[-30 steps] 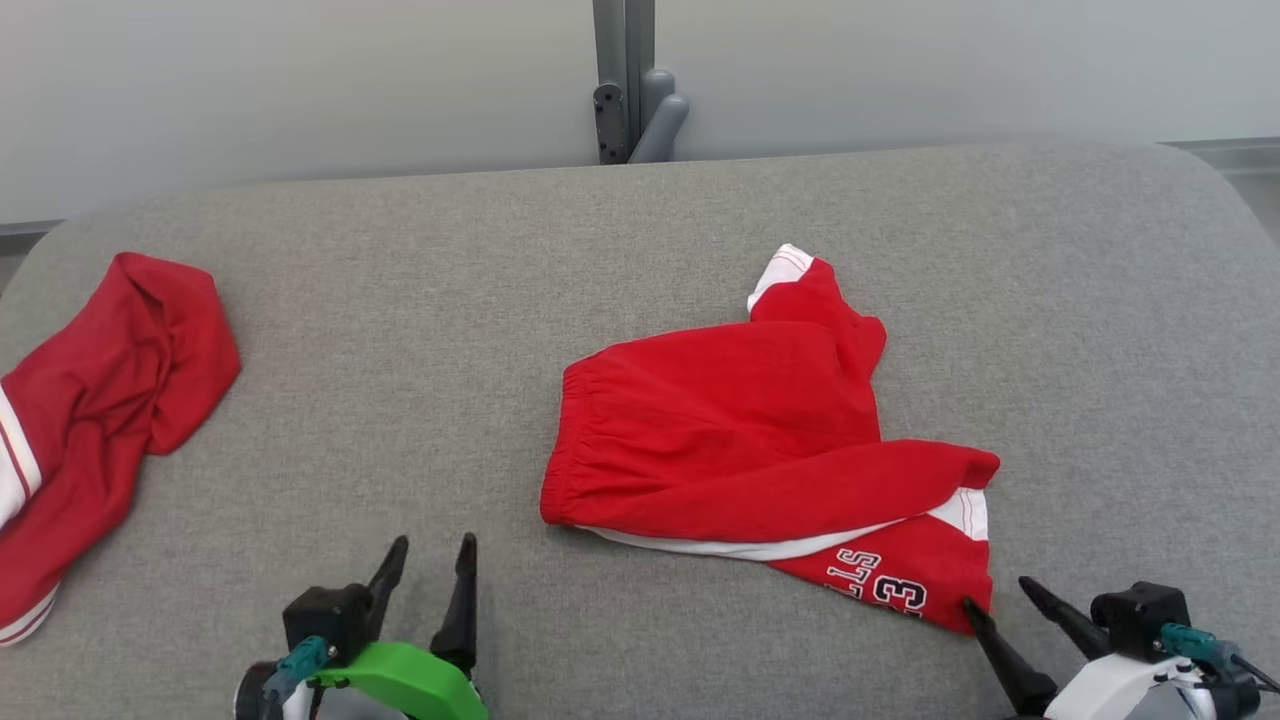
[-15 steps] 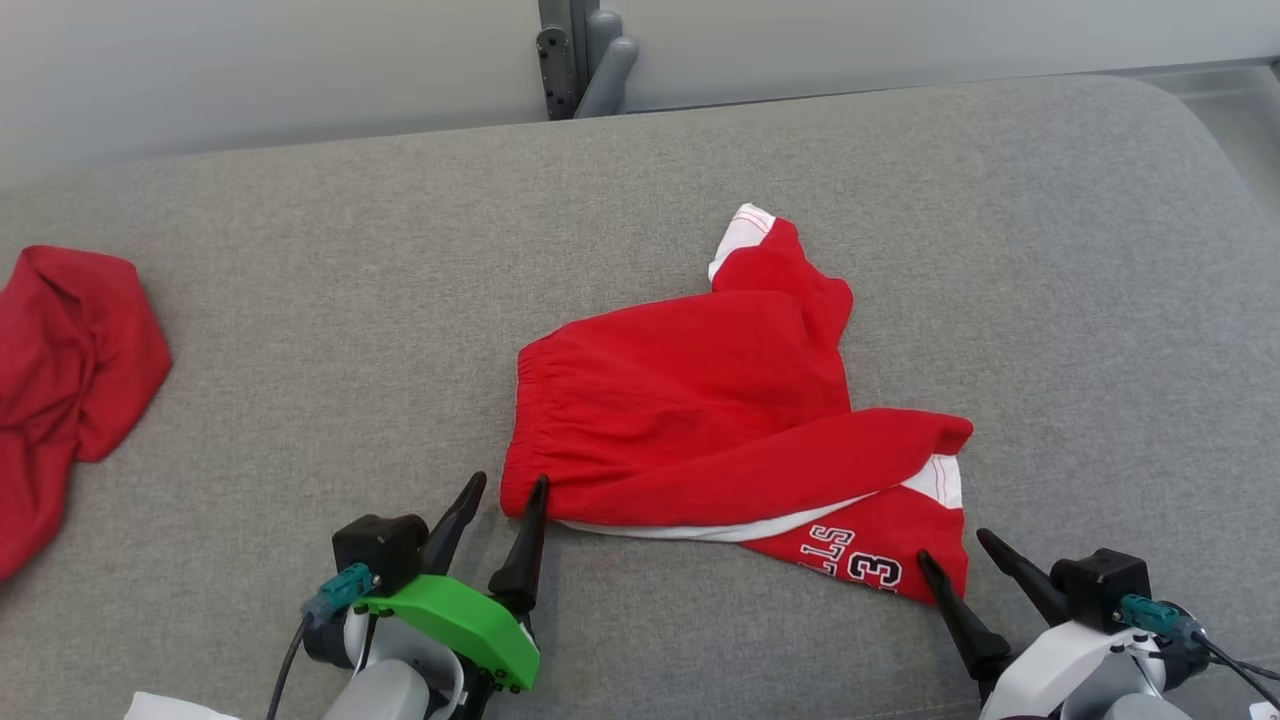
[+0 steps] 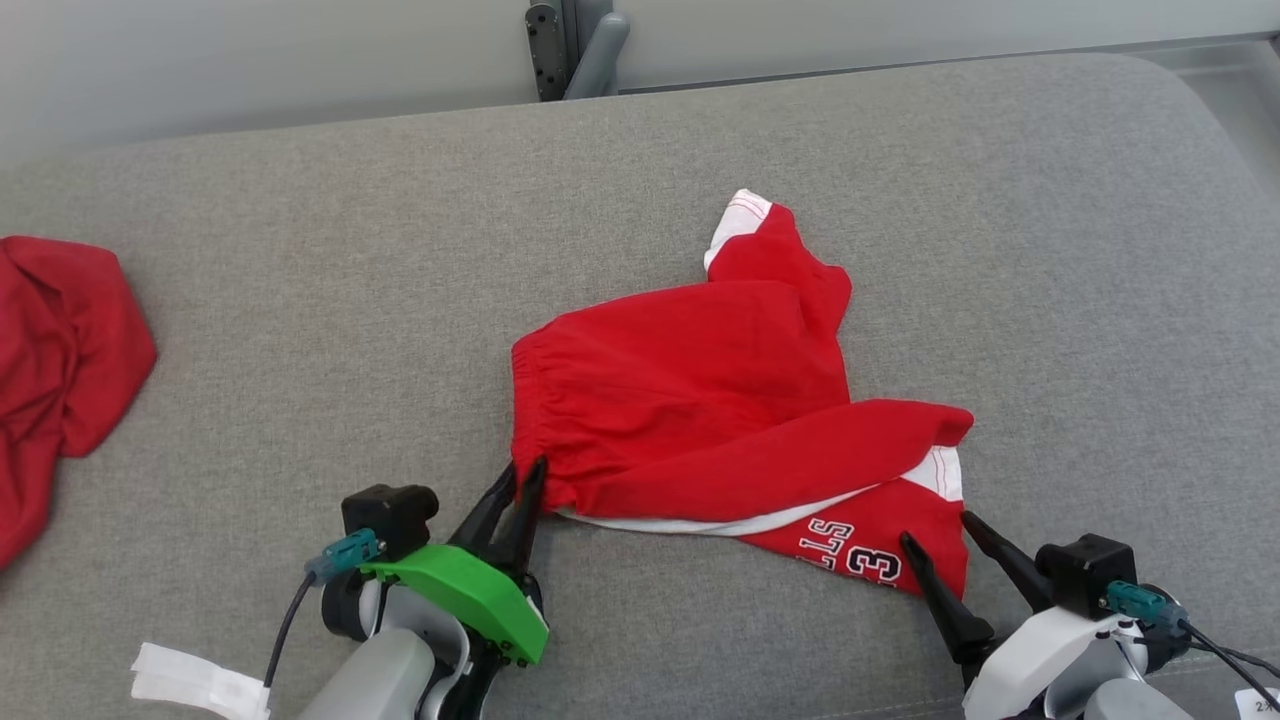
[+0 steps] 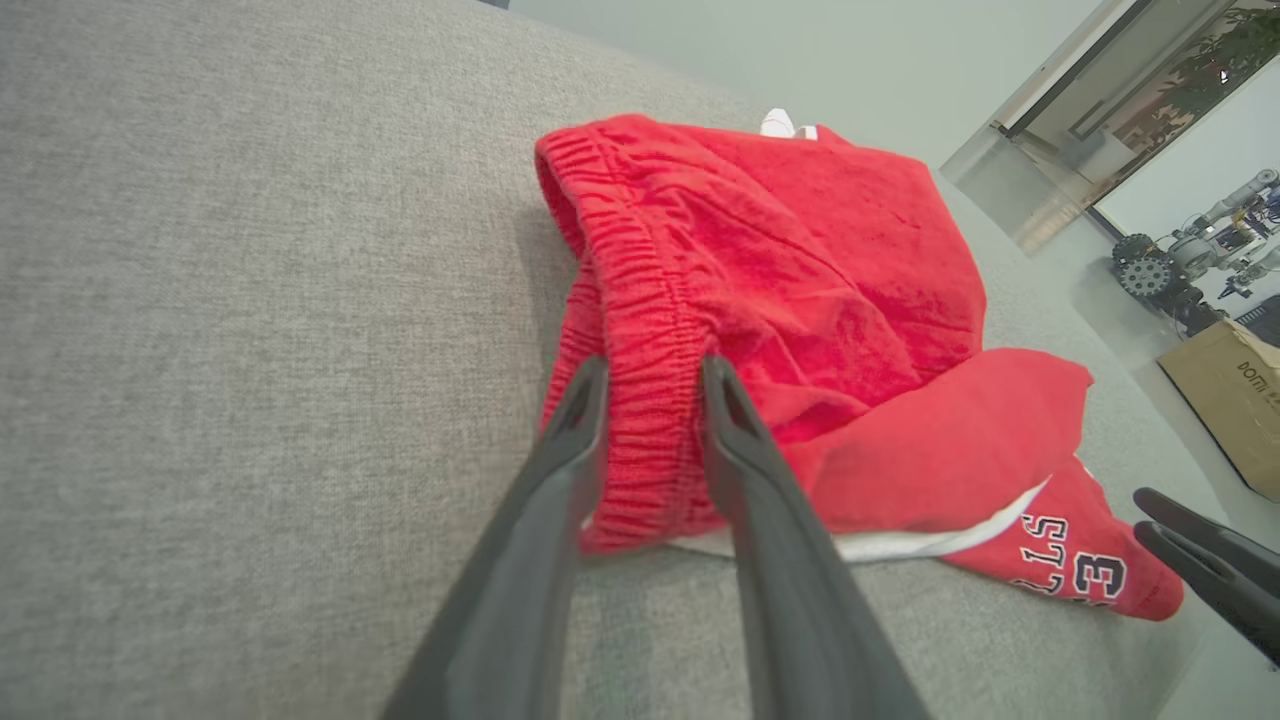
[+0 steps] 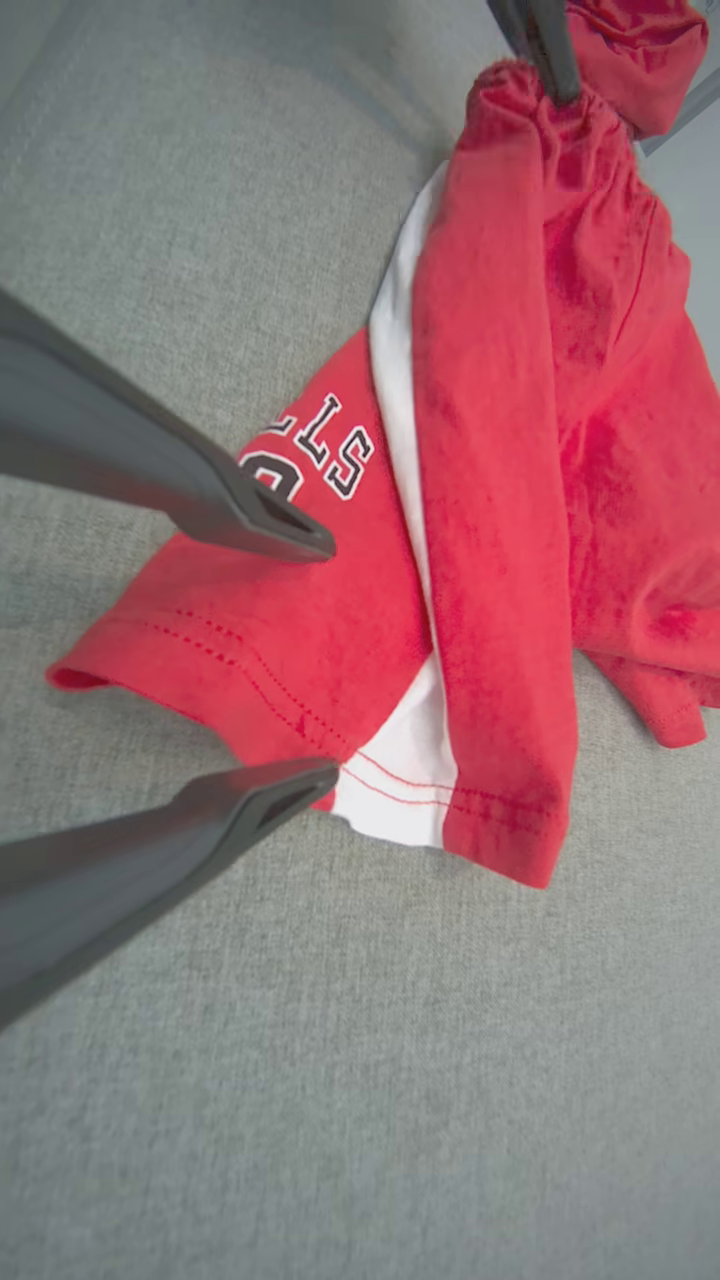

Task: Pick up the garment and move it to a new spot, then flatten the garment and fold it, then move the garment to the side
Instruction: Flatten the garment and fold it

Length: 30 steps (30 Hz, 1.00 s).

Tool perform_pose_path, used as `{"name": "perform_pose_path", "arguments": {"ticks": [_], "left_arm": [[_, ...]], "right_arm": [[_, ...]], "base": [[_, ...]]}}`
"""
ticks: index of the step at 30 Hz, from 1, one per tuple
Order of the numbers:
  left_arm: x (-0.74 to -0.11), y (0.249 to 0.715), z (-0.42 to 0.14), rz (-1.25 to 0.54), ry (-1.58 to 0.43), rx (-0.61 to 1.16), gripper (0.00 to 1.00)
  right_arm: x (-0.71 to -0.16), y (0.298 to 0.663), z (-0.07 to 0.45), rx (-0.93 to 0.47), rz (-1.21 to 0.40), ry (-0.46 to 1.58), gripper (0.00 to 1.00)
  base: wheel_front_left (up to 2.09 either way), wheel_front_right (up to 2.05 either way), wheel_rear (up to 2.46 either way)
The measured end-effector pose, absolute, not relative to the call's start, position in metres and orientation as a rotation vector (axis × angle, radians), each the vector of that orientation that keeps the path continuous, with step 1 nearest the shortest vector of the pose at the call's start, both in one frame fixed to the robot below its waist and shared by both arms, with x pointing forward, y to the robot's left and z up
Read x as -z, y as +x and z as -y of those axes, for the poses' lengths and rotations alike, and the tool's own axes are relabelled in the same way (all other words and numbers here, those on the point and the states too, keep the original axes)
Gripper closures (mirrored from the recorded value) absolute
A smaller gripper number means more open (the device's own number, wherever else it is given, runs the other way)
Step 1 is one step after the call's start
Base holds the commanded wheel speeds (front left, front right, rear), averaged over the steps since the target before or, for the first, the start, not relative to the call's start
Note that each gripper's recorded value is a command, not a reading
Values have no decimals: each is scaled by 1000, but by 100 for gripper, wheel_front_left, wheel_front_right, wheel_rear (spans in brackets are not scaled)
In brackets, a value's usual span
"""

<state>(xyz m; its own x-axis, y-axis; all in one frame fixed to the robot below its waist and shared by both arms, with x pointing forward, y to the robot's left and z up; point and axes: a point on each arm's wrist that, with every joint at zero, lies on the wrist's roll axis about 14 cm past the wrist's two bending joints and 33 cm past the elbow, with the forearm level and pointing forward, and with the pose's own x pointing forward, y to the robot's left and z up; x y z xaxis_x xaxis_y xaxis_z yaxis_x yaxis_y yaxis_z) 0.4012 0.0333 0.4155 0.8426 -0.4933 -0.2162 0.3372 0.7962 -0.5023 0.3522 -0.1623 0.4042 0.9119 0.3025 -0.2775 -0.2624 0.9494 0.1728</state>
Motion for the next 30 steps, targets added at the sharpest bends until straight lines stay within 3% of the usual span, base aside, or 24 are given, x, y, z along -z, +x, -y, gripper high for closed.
{"name": "perform_pose_path", "arguments": {"ticks": [19, 30], "left_arm": [[-453, 405, -74, -190, -466, 397, 100], [-455, 471, -80, -180, -376, 367, 100]], "right_arm": [[-409, 372, 142, -339, -281, 152, 0], [-408, 369, 155, -291, -285, 158, 0]], "base": [[0, 0, 0], [0, 0, 0]]}}
